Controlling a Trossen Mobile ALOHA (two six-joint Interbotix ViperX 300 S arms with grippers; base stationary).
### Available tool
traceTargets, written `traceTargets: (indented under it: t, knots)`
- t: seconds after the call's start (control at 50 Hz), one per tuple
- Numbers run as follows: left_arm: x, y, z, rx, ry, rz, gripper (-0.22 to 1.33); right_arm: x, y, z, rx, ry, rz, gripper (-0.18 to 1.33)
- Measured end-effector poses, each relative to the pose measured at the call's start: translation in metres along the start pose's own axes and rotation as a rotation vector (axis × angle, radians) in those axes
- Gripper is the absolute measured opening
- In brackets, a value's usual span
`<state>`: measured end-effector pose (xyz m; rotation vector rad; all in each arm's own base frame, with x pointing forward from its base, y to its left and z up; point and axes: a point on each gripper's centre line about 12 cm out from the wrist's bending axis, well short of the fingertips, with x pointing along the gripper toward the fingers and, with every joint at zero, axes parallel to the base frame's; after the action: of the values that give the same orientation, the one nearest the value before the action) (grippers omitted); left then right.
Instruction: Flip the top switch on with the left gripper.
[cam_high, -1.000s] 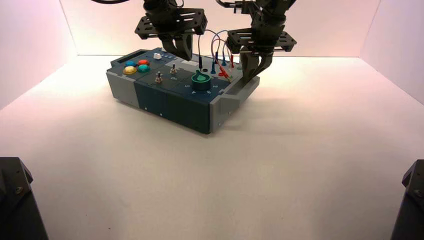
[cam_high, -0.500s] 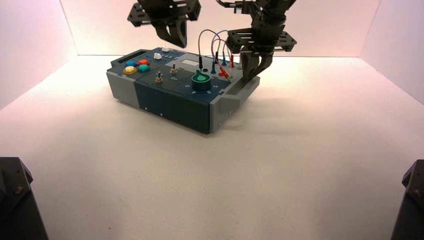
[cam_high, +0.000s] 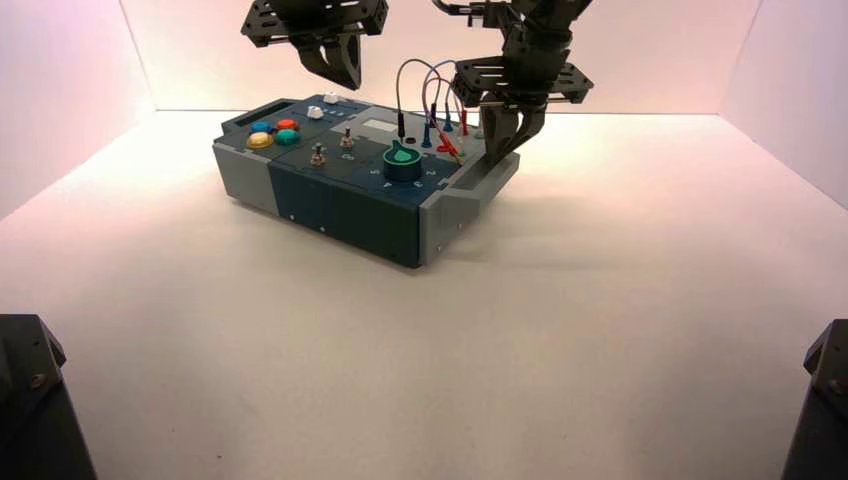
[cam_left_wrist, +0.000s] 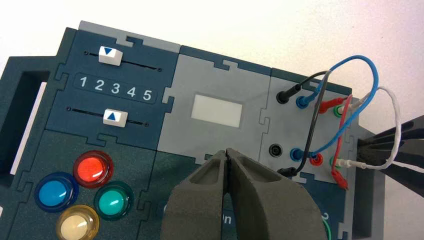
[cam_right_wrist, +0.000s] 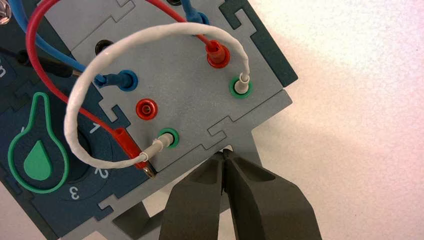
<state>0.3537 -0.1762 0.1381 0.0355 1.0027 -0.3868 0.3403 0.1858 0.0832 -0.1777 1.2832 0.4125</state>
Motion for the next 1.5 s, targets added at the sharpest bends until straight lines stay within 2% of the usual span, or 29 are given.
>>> traceTargets:
  t: [0.28,0.52,0.76,0.92,1.06,1.22,1.5]
  knots:
    - [-0.011,0.010,0.008,0.005,-0.034,0.015,-0.16,-0.001,0.000,0.000,-0.003,-0.003,-0.001,-0.14]
    - [-0.018,0.021,0.009,0.048,-0.049,0.034,-0.17,-0.002,0.001,0.001,-0.005,-0.006,-0.001,-0.14]
    - [-0.023,0.038,0.012,0.043,-0.061,0.060,-0.16,-0.008,-0.001,0.007,-0.006,-0.026,-0.003,-0.14]
    - [-0.022,0.040,0.009,0.052,-0.052,0.063,-0.17,-0.017,0.002,0.021,-0.010,-0.072,0.002,-0.14]
    - [-0.022,0.047,0.007,0.041,-0.048,0.073,-0.17,-0.022,0.004,0.028,-0.012,-0.087,0.005,-0.14]
    - [-0.025,0.054,0.006,0.029,-0.050,0.084,-0.17,-0.024,0.004,0.031,-0.013,-0.087,0.006,-0.14]
    - [-0.031,0.057,0.008,0.026,-0.067,0.090,-0.17,-0.027,0.005,0.031,-0.014,-0.088,0.008,-0.14]
